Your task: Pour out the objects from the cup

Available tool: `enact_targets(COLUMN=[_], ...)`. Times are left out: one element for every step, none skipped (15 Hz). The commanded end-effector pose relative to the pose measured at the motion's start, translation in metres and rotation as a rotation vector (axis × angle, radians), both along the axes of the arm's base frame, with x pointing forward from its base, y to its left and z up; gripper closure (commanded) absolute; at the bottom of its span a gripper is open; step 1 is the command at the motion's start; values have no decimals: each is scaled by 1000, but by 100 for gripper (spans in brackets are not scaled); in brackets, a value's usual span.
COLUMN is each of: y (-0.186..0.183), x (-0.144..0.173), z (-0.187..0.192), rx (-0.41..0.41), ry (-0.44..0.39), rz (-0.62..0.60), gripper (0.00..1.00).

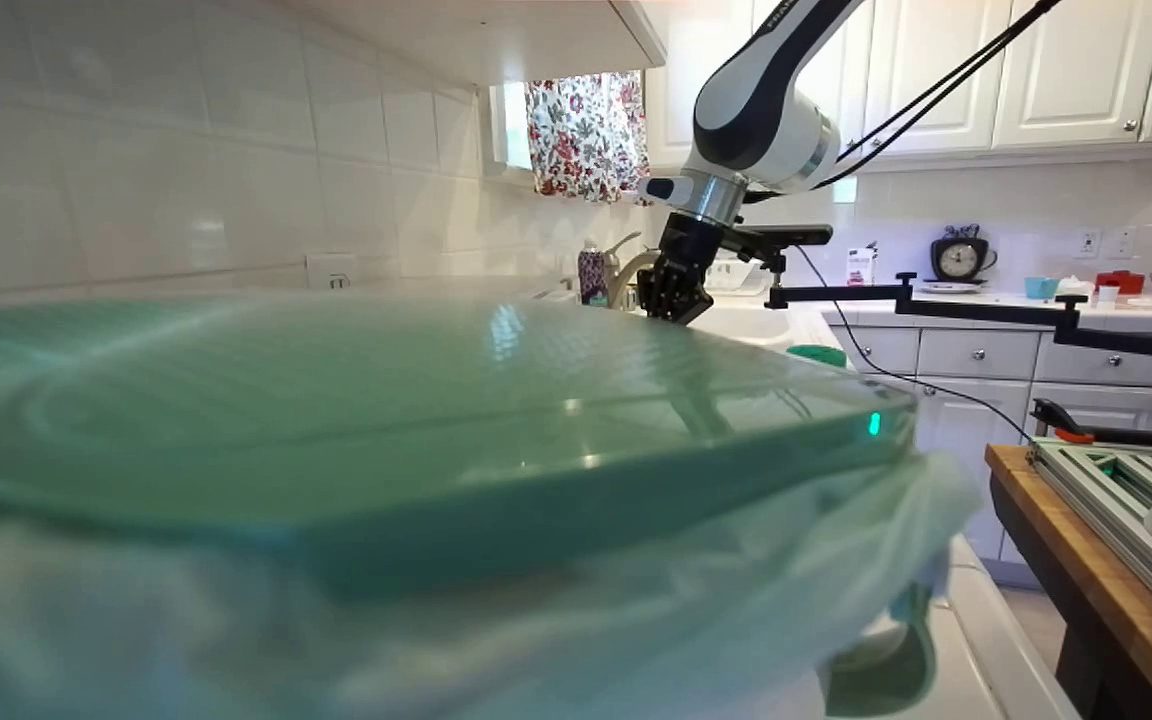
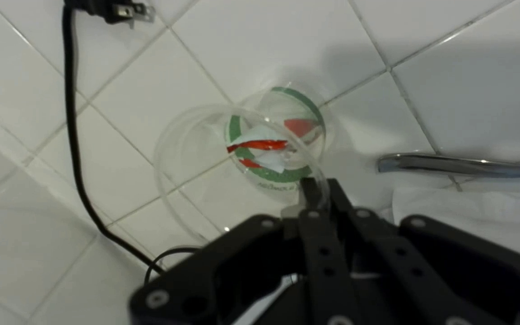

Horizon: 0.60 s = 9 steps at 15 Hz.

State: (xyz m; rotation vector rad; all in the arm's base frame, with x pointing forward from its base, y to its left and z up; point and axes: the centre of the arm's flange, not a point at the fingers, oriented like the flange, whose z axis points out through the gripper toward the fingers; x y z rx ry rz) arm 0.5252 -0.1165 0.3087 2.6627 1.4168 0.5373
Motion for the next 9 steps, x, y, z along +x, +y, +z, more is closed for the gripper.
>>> enact_targets(y=[-5,-7,-9,-10,-11,-12,-13,-13,-13], x=[-10,-12,-15,-17,-20,-22,-26,-28,-31], z=[15,19,26,31,35,39,42,45,47], rx=[74,96,134,162,199,229,264,291,326], ry=[-7,-9,-9,-5,4,9,28,40,53], rz=[-45,-62,-93,-118,-143,-160,-180,-197,-218], gripper=[98,98,98,98,98,98,98,98,98])
